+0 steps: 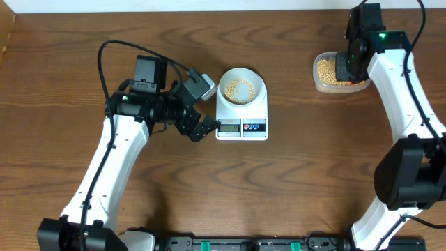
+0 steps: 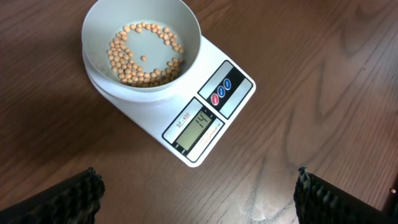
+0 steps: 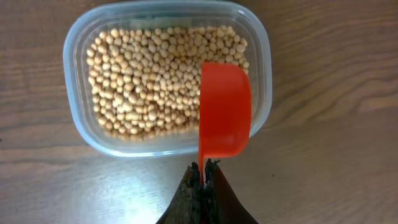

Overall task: Scoop item into bowl and weigh 50g on scale
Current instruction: 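Move the empty red scoop back to the soybean tub, then scoop soybeans again with the red scoop in the right gripper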

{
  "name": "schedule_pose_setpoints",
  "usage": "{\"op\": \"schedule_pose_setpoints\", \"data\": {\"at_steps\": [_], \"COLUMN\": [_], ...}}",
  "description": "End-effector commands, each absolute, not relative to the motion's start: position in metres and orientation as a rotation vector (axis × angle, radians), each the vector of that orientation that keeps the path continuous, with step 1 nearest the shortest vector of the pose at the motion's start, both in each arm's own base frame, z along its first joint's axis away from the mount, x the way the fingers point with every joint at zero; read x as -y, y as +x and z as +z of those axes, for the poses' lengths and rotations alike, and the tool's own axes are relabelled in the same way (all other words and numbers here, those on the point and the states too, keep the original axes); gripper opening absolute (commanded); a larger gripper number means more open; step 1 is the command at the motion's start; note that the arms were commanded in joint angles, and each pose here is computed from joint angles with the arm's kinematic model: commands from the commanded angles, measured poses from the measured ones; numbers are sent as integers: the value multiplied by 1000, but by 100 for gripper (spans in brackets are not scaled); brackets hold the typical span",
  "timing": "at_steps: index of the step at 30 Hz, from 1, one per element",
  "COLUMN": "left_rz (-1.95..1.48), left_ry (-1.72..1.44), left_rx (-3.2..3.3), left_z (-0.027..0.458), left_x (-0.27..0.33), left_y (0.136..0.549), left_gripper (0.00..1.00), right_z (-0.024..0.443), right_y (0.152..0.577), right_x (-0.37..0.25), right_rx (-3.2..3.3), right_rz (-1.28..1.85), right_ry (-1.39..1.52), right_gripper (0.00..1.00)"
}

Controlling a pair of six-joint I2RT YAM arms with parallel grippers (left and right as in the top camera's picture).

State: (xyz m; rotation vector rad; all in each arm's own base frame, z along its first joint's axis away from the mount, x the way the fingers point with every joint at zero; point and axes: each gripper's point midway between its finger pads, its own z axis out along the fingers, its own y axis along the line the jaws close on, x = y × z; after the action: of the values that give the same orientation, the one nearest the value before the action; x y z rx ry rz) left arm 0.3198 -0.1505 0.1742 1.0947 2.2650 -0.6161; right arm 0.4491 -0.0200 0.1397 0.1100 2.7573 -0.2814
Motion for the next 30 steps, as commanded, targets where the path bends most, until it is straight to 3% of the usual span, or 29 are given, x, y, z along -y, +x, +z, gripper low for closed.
{"op": "schedule_pose_setpoints", "data": {"at_steps": [1,10,30], "left_rz": [-611,-611,-611], "left_ry": [1112,1112,1112], "left_rx": [-2266,-2266,-2266], "left_z": [171,171,171], "left_x": [150,150,150], "left_y": [318,318,318], "left_gripper": [100,100,100], "right_z": [132,111,96], "right_y": [450,455,458], "right_x": [31,37,3], "right_rx": [-2742,-2718,-2729], "right_rz": [-306,-281,186], "right_ry": [163,190,161], "right_gripper": [2,1,1]}}
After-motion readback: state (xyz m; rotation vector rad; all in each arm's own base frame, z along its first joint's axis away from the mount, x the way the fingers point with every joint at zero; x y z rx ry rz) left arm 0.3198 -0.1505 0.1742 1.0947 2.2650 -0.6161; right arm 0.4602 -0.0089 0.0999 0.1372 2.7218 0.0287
